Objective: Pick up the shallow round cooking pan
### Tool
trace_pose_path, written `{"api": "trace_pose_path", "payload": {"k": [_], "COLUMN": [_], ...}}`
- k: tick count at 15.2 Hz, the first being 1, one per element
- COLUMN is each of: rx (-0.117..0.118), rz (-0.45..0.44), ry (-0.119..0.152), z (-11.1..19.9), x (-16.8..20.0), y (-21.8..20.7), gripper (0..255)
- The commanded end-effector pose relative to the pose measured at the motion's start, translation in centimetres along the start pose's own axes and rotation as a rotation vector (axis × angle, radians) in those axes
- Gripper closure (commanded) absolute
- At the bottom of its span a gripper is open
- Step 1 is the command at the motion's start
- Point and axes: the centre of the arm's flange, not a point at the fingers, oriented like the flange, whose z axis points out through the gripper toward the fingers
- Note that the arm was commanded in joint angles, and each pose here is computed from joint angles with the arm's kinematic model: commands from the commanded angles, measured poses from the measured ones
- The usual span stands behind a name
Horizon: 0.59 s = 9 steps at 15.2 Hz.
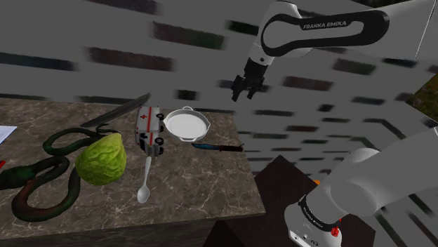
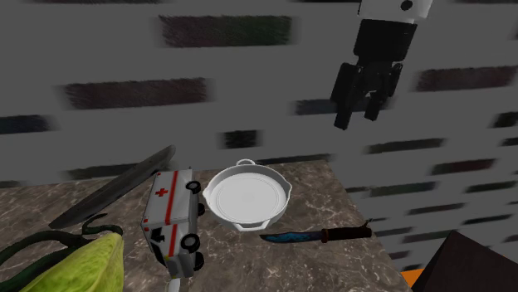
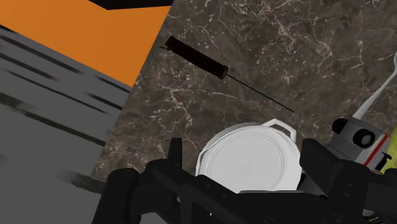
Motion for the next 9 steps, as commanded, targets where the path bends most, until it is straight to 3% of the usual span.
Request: {"api": "trace_pose_path", "payload": {"k": [1,9], "rx": [0.006,0.031], "rz": [0.01,0.047], "ry": [-0.006,-0.03], "z": [2.0,9.6], "x": [2.0,9.6], "y": [0.3,1.3], "gripper": [0,0]}}
